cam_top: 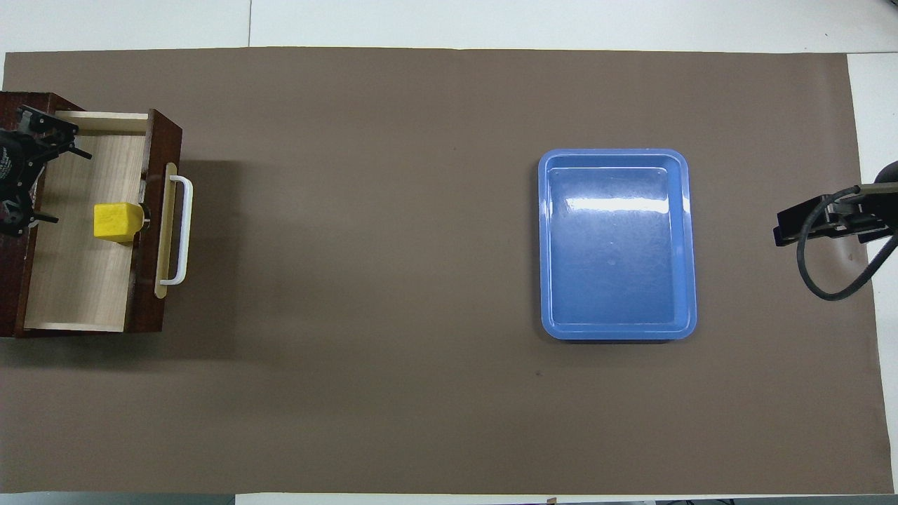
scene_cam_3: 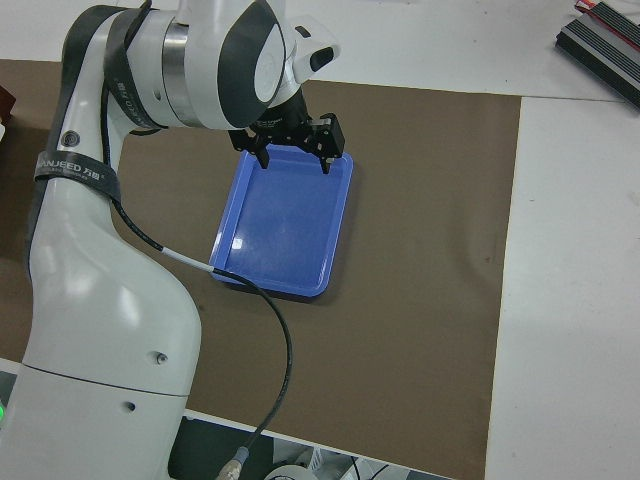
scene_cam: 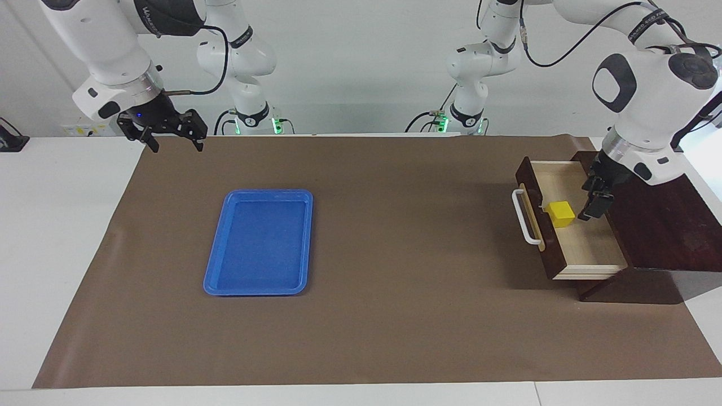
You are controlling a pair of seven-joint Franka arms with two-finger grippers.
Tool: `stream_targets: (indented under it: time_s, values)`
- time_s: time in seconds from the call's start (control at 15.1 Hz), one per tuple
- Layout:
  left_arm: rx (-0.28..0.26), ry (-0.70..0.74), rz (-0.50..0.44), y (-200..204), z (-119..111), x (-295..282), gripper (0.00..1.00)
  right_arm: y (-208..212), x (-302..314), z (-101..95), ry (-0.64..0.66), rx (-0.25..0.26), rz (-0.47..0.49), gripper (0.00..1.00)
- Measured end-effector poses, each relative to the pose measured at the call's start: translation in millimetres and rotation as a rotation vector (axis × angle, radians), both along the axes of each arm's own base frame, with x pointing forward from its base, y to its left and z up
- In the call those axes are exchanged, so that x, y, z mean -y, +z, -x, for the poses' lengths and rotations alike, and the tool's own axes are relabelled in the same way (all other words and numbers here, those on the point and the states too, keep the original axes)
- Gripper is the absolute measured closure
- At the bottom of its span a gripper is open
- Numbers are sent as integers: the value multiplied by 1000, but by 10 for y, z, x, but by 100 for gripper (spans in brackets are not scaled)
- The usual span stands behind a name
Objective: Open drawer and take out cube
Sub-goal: 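Reach into the drawer and grasp the yellow cube with the left gripper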
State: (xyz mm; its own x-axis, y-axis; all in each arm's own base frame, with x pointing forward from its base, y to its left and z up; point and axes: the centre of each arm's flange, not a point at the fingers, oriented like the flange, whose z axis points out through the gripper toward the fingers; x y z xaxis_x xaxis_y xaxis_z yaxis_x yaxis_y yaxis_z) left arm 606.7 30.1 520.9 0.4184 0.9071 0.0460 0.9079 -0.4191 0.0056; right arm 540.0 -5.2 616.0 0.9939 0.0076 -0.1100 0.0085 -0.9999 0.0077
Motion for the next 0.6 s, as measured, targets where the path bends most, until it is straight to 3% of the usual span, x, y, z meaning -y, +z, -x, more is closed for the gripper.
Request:
stream_targets:
  time_s: [0.2, 0.6]
  values:
    - [-36, 164, 2, -293, 61, -35, 0, 0, 0, 0, 0, 0, 0, 0]
    - [-6, 334, 7, -455, 74, -121, 0, -5, 0, 1, 2, -2, 0, 0]
